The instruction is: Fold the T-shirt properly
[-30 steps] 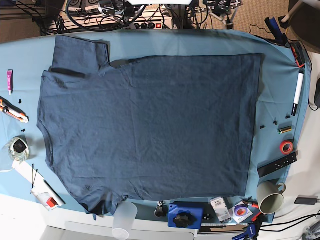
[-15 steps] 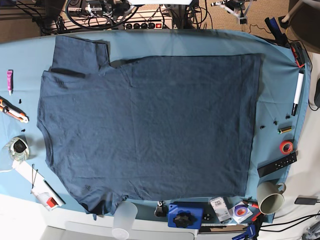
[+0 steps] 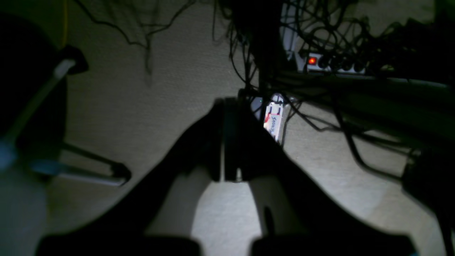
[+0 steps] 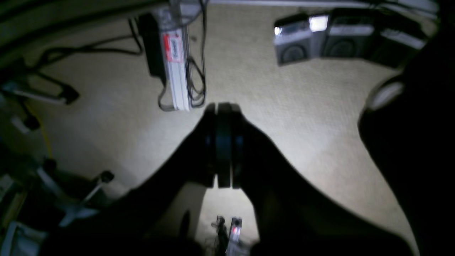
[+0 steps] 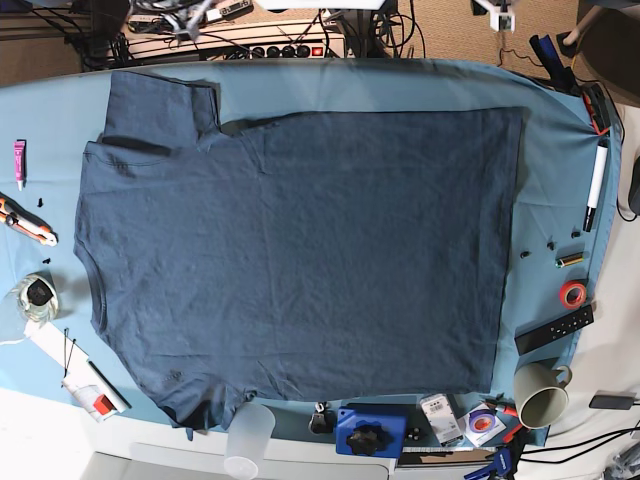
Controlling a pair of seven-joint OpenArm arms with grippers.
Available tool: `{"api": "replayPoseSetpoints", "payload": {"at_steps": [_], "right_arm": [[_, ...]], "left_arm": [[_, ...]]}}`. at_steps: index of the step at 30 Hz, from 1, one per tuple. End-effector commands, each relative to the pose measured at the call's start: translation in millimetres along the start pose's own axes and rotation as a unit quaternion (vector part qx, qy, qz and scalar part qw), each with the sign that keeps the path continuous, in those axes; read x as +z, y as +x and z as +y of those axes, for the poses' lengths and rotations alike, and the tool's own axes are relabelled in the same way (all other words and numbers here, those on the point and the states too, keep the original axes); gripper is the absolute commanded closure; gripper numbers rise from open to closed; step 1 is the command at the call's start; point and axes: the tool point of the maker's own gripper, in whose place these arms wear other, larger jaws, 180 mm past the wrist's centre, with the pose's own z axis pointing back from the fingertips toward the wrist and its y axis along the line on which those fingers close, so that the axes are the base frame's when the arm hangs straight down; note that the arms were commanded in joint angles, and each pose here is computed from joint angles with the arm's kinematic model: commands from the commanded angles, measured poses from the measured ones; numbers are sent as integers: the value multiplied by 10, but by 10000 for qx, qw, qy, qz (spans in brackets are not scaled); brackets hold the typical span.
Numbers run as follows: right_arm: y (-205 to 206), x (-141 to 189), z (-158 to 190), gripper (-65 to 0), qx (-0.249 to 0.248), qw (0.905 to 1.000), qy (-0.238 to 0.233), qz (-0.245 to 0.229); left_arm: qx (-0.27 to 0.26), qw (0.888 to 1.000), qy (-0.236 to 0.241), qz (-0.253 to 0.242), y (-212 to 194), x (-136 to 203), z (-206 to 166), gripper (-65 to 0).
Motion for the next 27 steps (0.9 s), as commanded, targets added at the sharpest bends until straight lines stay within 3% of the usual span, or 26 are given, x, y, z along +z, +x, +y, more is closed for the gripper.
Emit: {"api": "replayPoseSetpoints", "payload": {"at_steps": [1,7,12,15,18,21,27], "right_arm": [[-52,101,-53,0,51,10000,-9,-5],[-111,641,-61,0,-113,9998,66,-166],[53,1185,-55,0,-342,9976,111,-596],[245,1553,-24,0,-161,9950,169,-968],[463,1919,24,0,94,9905,210,-1353],[740,2287,25,0,438,9813,64,-1872],[1234,2905,-41,0,975,9526,-596,-2821]], "left_arm": [[-72,10000,8,-63,4,107,30,0],[-304,9981,-78,-529,264,563,-15,0],[-474,9928,-195,-1079,660,968,-108,0],[-677,9887,-231,-1317,929,1180,-186,0],[-785,9888,-246,-1246,1137,1323,-250,0],[-650,9889,-318,-1300,1383,1454,-331,0],[-686,9744,-322,-2116,1967,1717,-482,0]]}}
